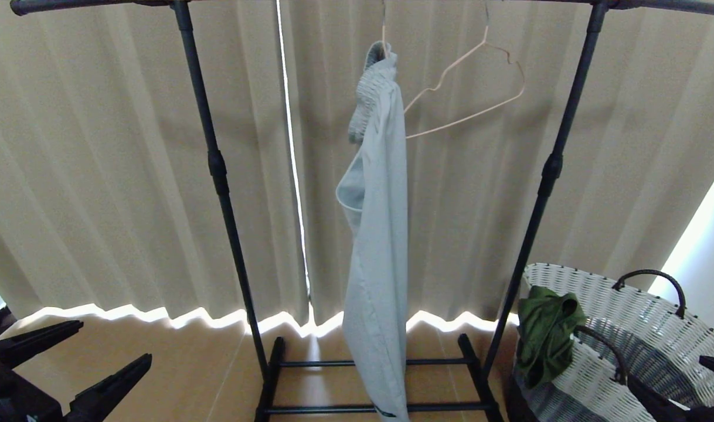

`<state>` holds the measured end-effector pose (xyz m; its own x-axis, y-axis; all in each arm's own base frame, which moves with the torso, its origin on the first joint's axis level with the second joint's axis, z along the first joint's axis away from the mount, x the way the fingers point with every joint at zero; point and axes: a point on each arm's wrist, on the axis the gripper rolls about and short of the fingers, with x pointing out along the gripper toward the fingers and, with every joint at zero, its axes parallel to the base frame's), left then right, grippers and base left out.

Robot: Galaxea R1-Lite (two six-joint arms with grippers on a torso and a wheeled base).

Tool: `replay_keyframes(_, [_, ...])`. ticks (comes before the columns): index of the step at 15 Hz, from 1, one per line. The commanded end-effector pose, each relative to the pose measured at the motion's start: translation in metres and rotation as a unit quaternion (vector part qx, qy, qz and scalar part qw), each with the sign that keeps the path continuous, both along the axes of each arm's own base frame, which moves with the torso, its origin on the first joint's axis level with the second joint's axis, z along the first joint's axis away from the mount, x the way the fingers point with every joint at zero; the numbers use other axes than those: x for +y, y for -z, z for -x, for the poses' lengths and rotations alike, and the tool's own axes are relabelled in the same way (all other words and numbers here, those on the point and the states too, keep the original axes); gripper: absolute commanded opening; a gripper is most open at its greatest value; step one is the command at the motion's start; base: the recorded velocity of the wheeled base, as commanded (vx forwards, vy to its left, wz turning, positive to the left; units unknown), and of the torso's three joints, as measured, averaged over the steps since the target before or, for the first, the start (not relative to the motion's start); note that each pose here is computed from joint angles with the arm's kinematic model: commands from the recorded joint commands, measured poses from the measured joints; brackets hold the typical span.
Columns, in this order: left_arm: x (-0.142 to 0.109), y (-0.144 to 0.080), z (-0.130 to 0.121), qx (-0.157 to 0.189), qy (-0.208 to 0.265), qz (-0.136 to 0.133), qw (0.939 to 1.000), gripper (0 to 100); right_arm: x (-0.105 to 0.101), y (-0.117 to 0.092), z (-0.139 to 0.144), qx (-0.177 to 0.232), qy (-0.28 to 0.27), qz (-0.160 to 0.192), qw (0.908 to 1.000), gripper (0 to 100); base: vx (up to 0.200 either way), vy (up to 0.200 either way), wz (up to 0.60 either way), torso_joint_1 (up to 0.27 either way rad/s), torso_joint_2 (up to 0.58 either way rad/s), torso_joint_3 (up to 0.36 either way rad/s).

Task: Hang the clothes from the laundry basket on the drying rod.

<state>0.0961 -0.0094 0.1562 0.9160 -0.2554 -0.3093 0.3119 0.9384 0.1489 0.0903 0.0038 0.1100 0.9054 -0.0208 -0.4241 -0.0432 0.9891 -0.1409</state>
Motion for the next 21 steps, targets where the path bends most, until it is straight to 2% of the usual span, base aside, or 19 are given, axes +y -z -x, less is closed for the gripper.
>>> replay_keyframes(1, [0.0000, 0.0004, -0.0001, 0.001, 0.000, 0.000, 1.0000, 100, 0.0001, 0.0000, -0.0001, 0.000, -0.001, 0.000, 1.0000, 100, 0.000, -0.200, 0.00, -0.012, 0.00, 0.002])
replay_keyframes(5, [0.0000, 0.0004, -0.0001, 0.001, 0.000, -0.001, 1.0000, 100, 0.0001, 0.0000, -0.0001, 0.000, -0.001, 0.000, 1.0000, 100, 0.000, -0.200, 0.00, 0.000, 0.00, 0.002])
replay_keyframes(19, [-0.0001, 0.0024, 0.0019, 0.003, 0.000, 0.001, 1.0000, 100, 0.0001, -0.0002, 0.0001, -0.001, -0.001, 0.000, 1.0000, 100, 0.000, 0.000, 0.00, 0.000, 0.00, 0.000])
replay_keyframes(21, [-0.0002, 0.0035, 0.0012, 0.007, 0.001, 0.000, 1.0000, 100, 0.0001, -0.0002, 0.0001, -0.001, -0.001, 0.000, 1.0000, 100, 0.200, 0.000, 0.00, -0.002, 0.00, 0.000])
